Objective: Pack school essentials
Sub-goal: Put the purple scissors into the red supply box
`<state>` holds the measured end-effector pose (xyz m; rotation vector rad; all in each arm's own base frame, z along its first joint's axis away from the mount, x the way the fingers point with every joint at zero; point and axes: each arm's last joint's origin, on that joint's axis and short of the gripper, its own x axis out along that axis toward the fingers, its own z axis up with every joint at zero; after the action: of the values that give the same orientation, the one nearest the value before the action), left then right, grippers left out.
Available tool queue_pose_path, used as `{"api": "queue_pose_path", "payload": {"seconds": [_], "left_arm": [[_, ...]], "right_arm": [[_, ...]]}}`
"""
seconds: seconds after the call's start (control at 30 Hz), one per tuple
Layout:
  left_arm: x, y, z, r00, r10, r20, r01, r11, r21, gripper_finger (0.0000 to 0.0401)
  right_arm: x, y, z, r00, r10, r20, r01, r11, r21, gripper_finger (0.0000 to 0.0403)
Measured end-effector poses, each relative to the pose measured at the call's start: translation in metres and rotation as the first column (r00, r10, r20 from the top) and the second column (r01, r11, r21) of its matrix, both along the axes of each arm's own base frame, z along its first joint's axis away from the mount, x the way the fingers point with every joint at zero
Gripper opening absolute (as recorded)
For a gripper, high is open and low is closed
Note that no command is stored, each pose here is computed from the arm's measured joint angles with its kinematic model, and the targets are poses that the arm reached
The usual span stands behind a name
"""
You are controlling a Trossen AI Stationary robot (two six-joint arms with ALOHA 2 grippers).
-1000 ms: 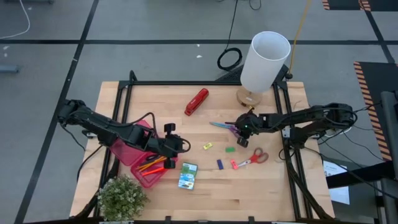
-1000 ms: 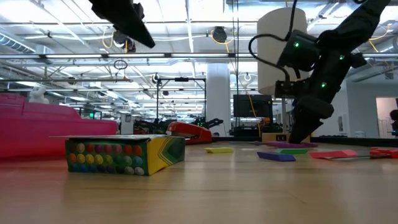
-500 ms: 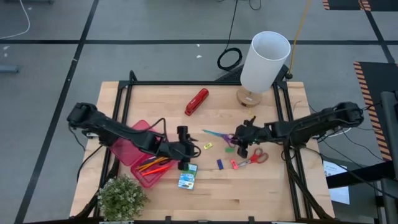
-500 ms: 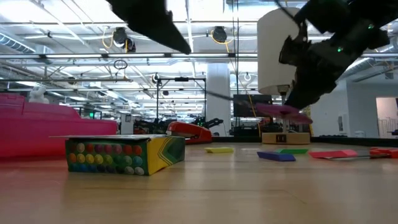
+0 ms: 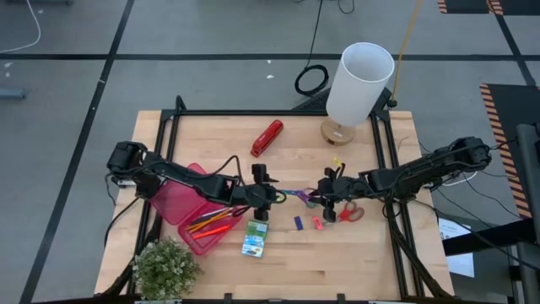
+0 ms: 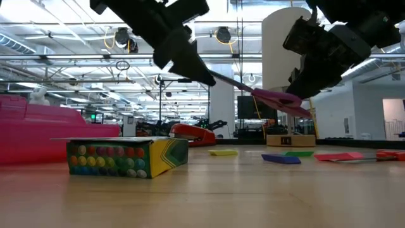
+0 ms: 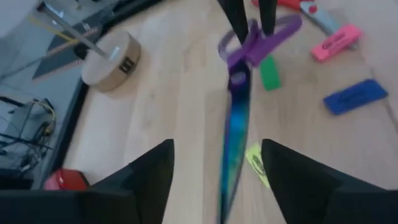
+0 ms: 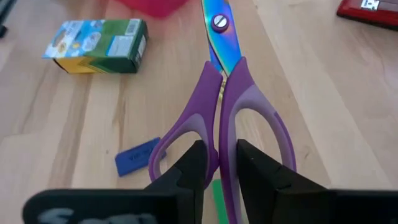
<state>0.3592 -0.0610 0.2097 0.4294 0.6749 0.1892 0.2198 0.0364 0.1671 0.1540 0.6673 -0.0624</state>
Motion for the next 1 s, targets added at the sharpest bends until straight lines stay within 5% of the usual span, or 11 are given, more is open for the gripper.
{"api": "queue_pose_path", "payload": {"seconds": [0.7, 1.0], "left_arm": [[-0.005, -0.023, 0.001, 0.980, -0.180, -0.087, 0.193, 0.962, 0.193, 0.0018], [-0.011, -0.030, 0.000, 0.975, -0.185, -0.124, 0.207, 0.960, 0.187, 0.0013]], "right_arm": [[0.001, 0.004, 0.001, 0.998, 0.059, 0.005, -0.059, 0.992, 0.109, 0.0070], [0.002, 0.003, 0.008, 0.997, 0.045, 0.067, -0.052, 0.993, 0.105, 0.0158]]}}
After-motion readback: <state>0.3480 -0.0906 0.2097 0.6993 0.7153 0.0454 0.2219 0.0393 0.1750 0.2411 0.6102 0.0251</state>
